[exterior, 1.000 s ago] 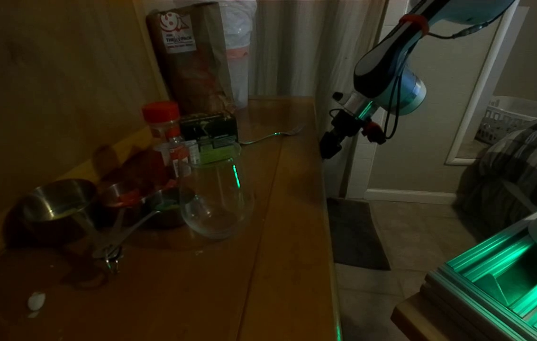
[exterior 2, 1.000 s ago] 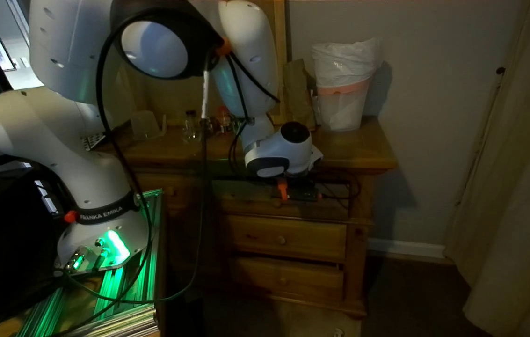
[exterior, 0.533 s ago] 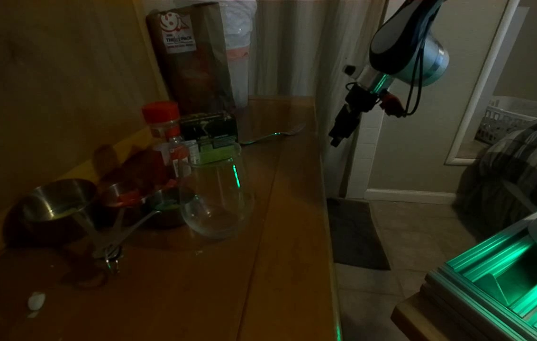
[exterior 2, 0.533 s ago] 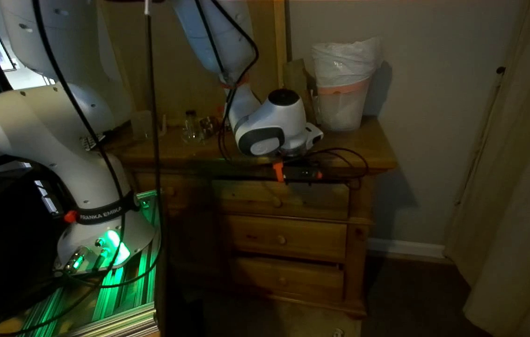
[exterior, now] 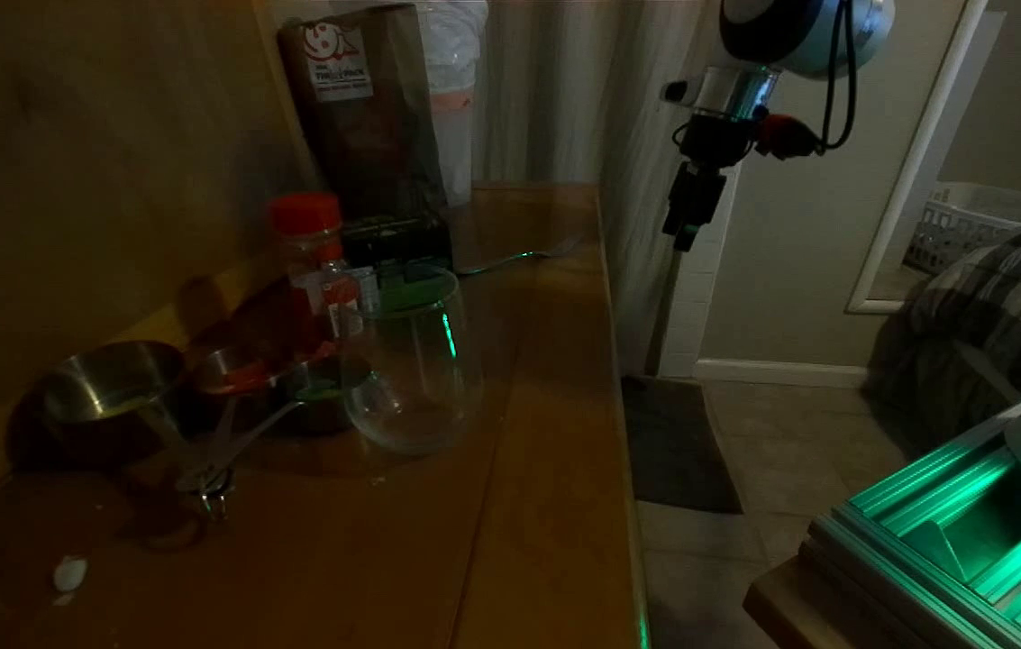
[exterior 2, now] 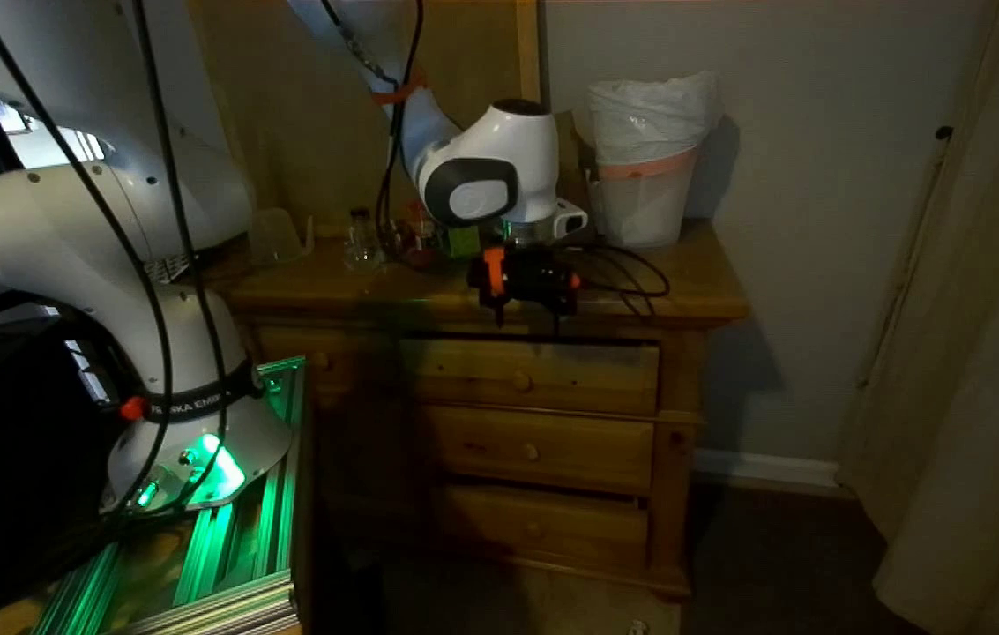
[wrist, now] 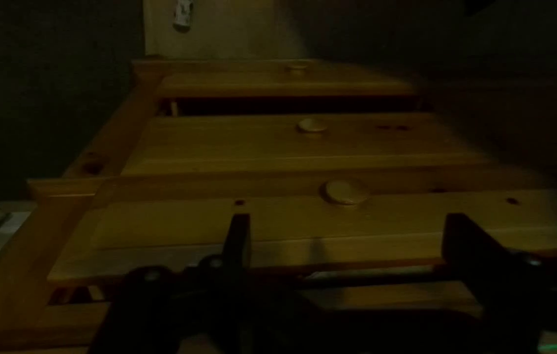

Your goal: Open the first top drawer, then put the plastic in the drawer and close the drawer

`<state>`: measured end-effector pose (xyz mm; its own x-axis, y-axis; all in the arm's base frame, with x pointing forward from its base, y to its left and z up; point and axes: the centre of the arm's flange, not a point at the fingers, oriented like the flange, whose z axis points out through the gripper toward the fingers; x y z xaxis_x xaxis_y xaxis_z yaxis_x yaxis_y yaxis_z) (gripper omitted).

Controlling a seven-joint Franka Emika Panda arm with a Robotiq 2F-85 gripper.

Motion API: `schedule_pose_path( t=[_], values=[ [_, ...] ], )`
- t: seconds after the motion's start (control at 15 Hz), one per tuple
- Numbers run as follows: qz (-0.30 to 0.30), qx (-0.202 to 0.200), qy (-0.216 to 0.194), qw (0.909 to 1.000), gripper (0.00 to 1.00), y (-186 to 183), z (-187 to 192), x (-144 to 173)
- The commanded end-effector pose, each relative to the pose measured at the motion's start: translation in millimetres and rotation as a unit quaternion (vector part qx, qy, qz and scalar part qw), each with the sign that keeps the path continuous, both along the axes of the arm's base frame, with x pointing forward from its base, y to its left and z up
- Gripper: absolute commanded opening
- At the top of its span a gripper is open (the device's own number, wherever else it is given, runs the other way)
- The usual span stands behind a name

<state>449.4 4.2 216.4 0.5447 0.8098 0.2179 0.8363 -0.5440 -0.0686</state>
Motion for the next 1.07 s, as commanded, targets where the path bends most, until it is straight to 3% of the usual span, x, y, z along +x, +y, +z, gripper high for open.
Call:
schedule_pose_path(
  t=[0.0, 0.33, 0.87, 0.93, 1.0],
  values=[
    [0.019, 0.014, 0.049, 0.9985, 1.00, -3.1, 45.0, -23.8],
    [0.037, 0.047, 0.061, 0.9963, 1.00, 0.1, 62.7, -32.6],
    [0.020, 0.034, 0.022, 0.9990, 1.00, -5.4, 90.0, -36.6],
    [0.021, 0.037, 0.024, 0.9988, 1.00, -3.2, 63.2, -9.8],
    [0.021, 0.035, 0.020, 0.9990, 1.00, -3.7, 66.8, -9.6]
  ],
)
